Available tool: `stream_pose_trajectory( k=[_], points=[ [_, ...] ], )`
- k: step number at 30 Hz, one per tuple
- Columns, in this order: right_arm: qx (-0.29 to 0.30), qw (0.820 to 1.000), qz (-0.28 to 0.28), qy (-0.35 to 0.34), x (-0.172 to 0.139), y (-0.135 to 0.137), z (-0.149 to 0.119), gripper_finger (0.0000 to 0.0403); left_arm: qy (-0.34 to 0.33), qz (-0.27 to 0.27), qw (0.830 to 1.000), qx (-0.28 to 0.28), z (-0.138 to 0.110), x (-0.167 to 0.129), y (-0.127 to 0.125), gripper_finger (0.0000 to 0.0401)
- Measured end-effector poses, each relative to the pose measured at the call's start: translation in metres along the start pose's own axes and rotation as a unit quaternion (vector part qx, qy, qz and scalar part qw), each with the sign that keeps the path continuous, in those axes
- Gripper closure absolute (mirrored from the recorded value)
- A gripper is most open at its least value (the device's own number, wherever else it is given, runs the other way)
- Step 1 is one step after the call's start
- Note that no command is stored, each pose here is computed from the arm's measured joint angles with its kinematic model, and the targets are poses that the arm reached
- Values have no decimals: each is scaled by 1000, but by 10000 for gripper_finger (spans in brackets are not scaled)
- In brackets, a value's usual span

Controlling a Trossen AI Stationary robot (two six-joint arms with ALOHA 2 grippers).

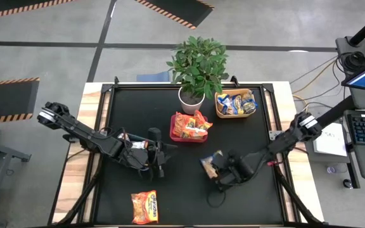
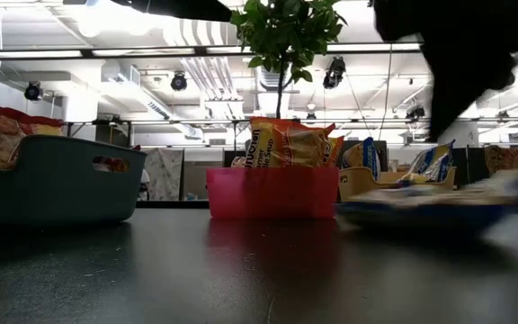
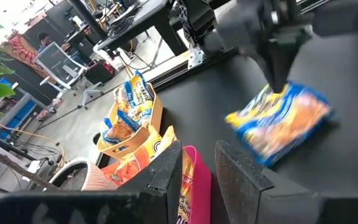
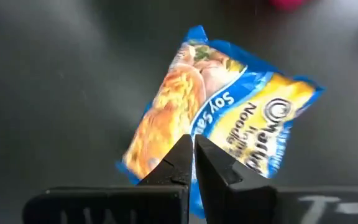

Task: Sort Maruchan noodles
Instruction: Put the blue noodle pack into the yellow bin

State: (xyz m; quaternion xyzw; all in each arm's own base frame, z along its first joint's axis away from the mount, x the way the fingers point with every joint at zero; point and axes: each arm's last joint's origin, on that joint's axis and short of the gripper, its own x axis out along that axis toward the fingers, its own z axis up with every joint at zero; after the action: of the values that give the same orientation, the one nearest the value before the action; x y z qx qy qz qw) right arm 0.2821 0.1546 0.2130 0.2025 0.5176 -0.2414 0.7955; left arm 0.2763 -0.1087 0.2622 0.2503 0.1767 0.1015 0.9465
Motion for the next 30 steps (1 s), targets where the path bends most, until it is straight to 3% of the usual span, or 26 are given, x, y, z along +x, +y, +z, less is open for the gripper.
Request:
stream_pose_trajectory(
  k=[7, 15, 21, 26, 30],
  points=[
    [-122, 989, -8, -79, -11, -6, 7, 394, 7, -6, 999, -52, -3, 4, -5, 321],
    [-214, 969, 34, -116, 24, -16, -15, 394, 22, -62, 988, -139, -12, 16, -34, 321],
    [-209, 964, 73, -148, 38, -37, -33, 394, 15, -85, 982, -168, -6, 28, -50, 321],
    [-198, 945, 129, -224, 39, -50, -50, 394, 22, -89, 982, -163, 1, 46, -65, 321],
    [-180, 944, 140, -240, 39, -61, -60, 394, 30, -88, 984, -149, 0, 61, -78, 321]
  ],
)
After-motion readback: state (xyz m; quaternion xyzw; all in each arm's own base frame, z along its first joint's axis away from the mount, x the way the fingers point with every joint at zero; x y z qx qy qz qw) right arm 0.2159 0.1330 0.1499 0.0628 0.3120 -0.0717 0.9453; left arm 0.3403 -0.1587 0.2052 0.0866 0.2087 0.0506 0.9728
